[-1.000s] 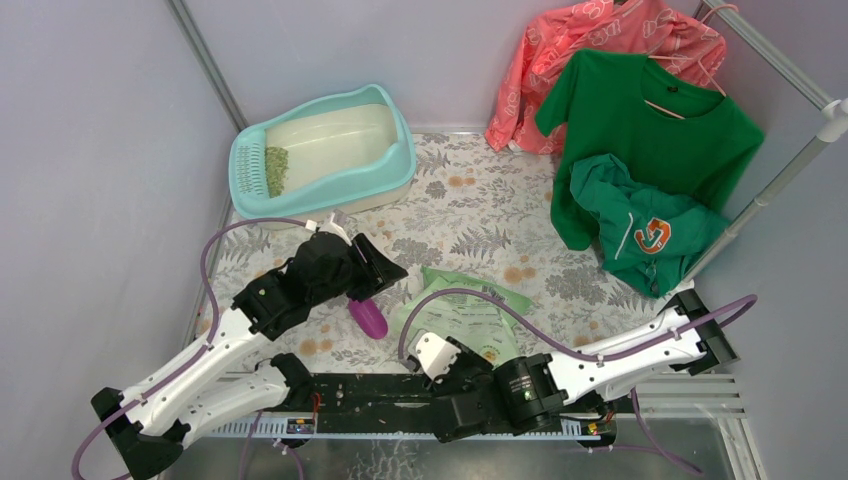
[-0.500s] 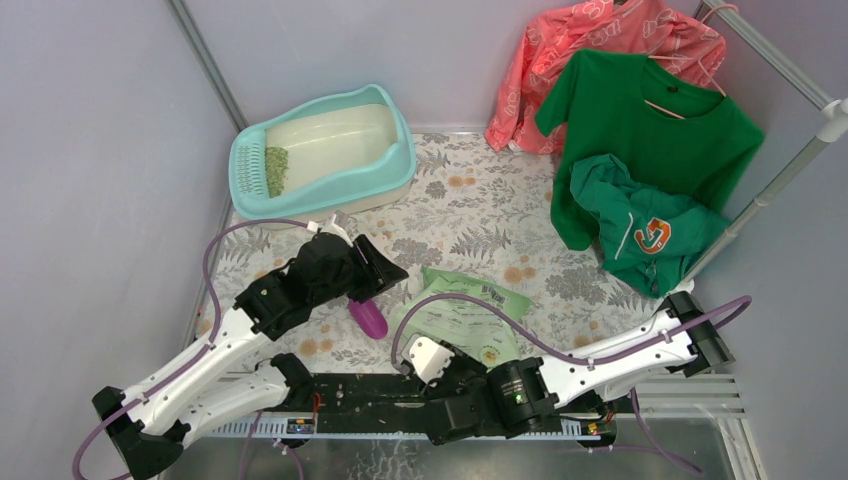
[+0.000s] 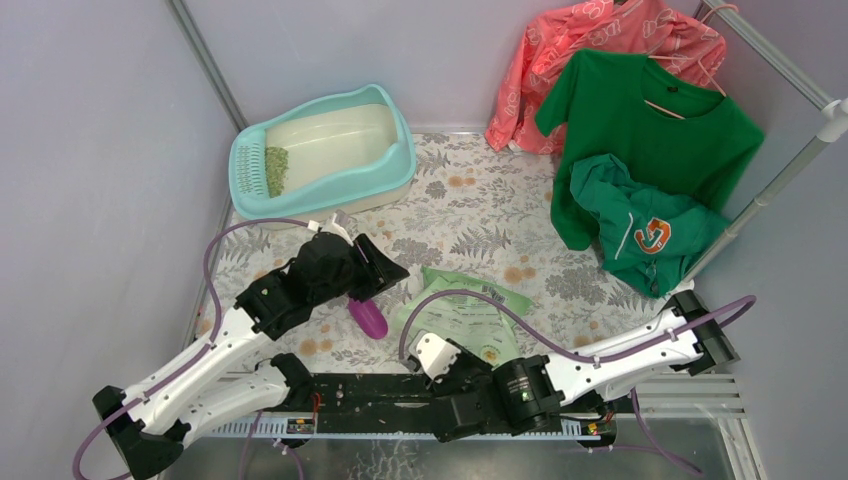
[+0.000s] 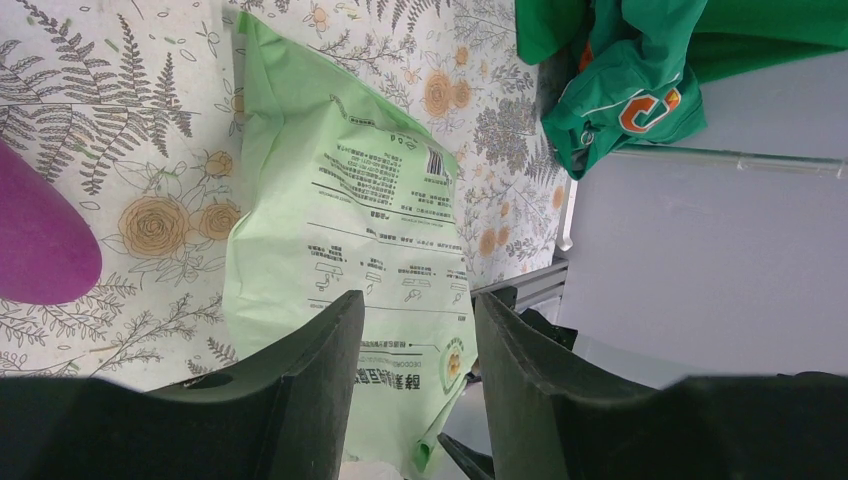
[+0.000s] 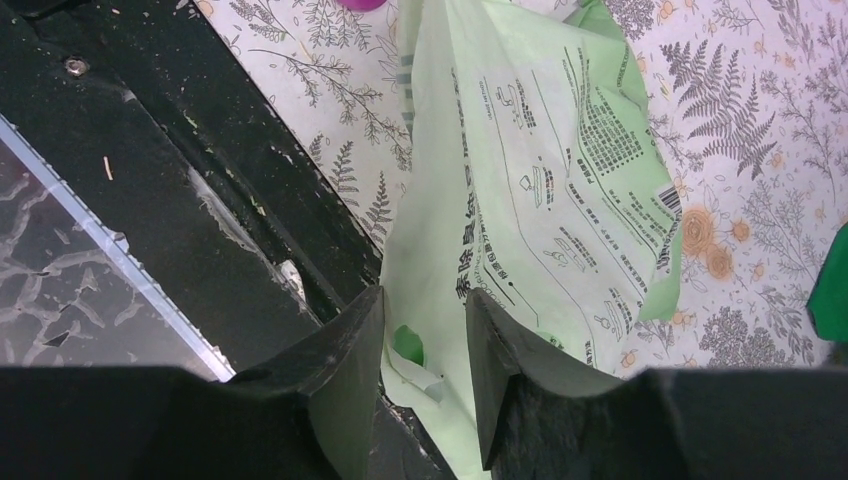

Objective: Fill the litter box with clean litter
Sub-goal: Open the cat litter bag at the center of the board.

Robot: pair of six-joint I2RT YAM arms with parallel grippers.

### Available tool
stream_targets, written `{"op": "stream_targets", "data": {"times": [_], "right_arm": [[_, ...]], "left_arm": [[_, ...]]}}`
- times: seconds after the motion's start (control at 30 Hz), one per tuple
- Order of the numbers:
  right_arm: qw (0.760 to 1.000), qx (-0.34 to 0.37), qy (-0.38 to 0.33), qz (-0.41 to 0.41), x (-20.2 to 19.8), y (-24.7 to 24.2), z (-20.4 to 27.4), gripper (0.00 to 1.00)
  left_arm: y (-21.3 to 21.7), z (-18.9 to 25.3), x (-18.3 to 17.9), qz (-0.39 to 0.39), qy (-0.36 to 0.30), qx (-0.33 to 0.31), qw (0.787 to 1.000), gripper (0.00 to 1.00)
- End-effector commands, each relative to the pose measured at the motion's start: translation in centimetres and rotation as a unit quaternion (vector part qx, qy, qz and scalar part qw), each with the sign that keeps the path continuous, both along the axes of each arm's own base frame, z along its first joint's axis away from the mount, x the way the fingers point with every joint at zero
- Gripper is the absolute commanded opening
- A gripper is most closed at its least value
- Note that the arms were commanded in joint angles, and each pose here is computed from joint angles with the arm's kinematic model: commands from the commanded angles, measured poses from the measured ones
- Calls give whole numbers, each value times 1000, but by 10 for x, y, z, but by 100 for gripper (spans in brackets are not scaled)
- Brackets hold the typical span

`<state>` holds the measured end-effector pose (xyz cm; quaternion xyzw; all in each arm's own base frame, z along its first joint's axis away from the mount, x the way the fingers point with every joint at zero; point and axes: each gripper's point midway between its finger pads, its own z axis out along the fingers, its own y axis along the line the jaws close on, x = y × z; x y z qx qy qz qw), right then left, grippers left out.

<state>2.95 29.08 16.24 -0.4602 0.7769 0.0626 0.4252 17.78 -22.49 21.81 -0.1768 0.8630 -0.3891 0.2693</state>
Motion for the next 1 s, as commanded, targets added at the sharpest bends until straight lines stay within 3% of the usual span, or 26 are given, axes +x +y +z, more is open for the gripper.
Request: {"op": "stream_targets", "data": {"times": [0.0, 0.67, 0.8, 0.97], "right_arm": [[999, 20, -15, -27, 12, -6, 8, 42], [997, 44, -30, -64, 29, -27, 21, 34], [996, 44, -30, -67, 29, -30, 21, 44], [996, 49, -30, -70, 31, -33, 21, 45]], "left_arm": [[-6, 6, 7, 2, -14, -17, 1000, 53], [-15, 7, 6, -16, -6, -23, 1000, 52], [-16, 7, 6, -17, -6, -23, 1000, 52], [-17, 6, 7, -18, -4, -22, 1000, 52]]}}
